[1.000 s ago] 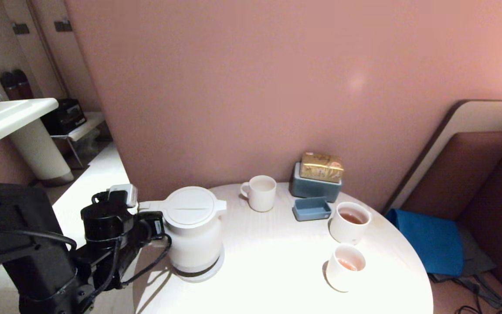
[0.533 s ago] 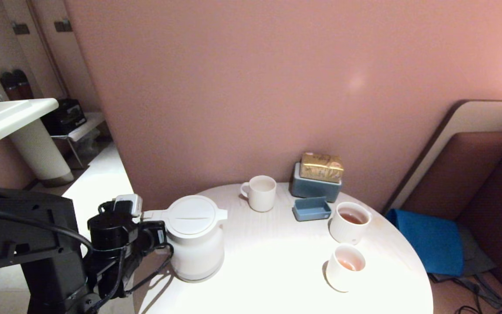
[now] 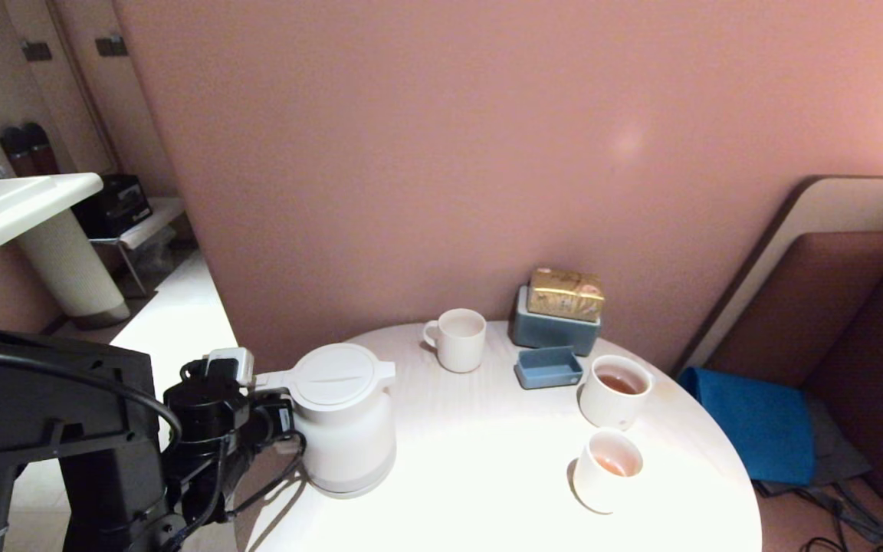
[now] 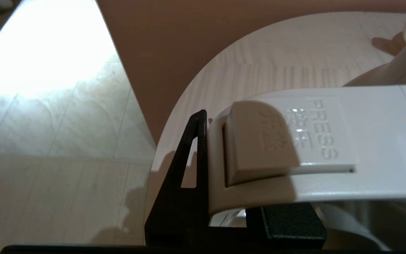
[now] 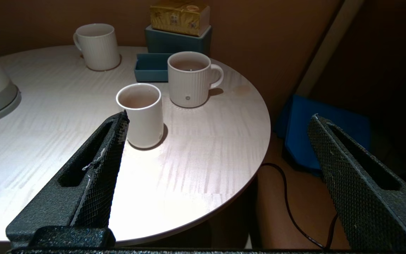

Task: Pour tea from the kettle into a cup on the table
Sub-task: Put down the kettle on the table

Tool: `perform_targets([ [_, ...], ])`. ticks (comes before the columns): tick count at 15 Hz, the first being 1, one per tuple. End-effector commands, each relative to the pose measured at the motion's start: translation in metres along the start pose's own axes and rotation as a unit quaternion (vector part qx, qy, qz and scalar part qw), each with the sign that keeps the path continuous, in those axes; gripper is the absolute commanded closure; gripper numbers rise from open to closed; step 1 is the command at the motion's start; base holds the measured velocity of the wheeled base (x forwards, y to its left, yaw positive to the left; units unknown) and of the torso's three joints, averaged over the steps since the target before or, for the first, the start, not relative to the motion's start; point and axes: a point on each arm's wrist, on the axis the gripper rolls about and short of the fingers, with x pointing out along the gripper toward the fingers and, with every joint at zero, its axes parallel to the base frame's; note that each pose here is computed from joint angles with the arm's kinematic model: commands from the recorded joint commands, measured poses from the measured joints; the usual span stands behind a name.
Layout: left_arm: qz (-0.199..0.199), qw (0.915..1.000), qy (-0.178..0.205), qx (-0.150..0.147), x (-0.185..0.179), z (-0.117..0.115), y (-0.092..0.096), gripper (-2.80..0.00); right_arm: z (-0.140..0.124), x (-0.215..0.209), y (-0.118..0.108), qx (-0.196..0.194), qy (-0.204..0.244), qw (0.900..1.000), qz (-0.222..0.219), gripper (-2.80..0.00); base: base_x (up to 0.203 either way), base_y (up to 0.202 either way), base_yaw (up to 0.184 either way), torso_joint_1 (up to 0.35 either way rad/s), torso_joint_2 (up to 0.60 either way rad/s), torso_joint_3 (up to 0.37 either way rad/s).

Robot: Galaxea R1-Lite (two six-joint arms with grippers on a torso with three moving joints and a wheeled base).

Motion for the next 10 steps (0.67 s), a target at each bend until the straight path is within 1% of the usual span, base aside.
perform_targets([
  [1, -0.001, 0.9999, -0.015, -0.001, 0.0049, -0.0011, -0.0014, 0.00, 0.0000, 0.0001, 0.0000, 0.000, 0.001, 1.000, 0.001, -2.80, 0.000, 0.000, 0.000, 0.000, 0.00, 0.000],
  [3, -0.001, 0.9998, -0.021, -0.001, 0.0070, 0.0014, -0.0024, 0.00, 0.0000, 0.0001, 0.0000, 0.000, 0.001, 1.000, 0.001, -2.80, 0.000, 0.000, 0.000, 0.000, 0.00, 0.000],
  [5, -0.002, 0.9999, -0.017, 0.000, 0.0051, -0.0001, -0.0020, 0.00, 0.0000, 0.0001, 0.0000, 0.000, 0.001, 1.000, 0.000, -2.80, 0.000, 0.000, 0.000, 0.000, 0.00, 0.000],
  [10, -0.002, 0.9998, -0.021, 0.001, -0.0008, 0.0048, -0.0007, 0.00, -0.0001, 0.0001, 0.0000, 0.000, 0.001, 1.000, 0.000, -2.80, 0.000, 0.000, 0.000, 0.000, 0.00, 0.000],
])
